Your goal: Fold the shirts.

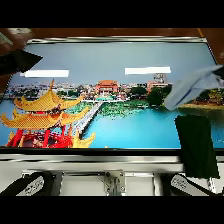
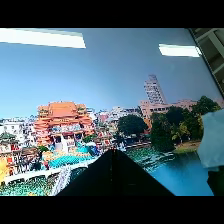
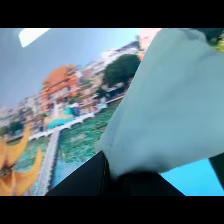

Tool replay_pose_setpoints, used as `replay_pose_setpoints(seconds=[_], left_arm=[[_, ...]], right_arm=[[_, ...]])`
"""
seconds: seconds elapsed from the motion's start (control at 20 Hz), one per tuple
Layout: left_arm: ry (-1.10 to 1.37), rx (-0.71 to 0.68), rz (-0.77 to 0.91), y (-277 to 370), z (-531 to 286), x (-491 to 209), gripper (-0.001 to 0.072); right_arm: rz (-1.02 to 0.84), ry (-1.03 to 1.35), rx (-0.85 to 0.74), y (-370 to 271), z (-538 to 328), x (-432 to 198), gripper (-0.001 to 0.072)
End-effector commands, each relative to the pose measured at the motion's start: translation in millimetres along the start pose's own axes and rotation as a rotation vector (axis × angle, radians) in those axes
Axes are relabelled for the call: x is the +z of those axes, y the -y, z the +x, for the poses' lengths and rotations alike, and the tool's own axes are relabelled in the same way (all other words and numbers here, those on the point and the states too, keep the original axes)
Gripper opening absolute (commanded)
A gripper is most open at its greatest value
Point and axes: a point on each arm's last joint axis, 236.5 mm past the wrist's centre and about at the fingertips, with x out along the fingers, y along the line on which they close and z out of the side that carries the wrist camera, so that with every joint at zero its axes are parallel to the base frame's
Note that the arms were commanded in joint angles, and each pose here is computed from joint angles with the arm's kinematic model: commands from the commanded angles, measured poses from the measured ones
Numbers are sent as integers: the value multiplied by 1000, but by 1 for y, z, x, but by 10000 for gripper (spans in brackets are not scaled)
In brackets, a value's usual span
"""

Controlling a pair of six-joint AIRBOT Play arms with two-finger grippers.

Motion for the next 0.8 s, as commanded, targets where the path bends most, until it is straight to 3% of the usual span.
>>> replay_pose_setpoints(seconds=[0.0,0.4,0.75], left_arm=[[-6,-2,0,1,0,-1,43],[-24,-10,4,2,0,-6,43],[-23,-10,4,3,0,-5,43]], right_arm=[[134,-24,-255,83,-42,-15,57],[326,-180,-640,167,-92,-71,58],[459,-305,-581,169,-59,-117,58]])
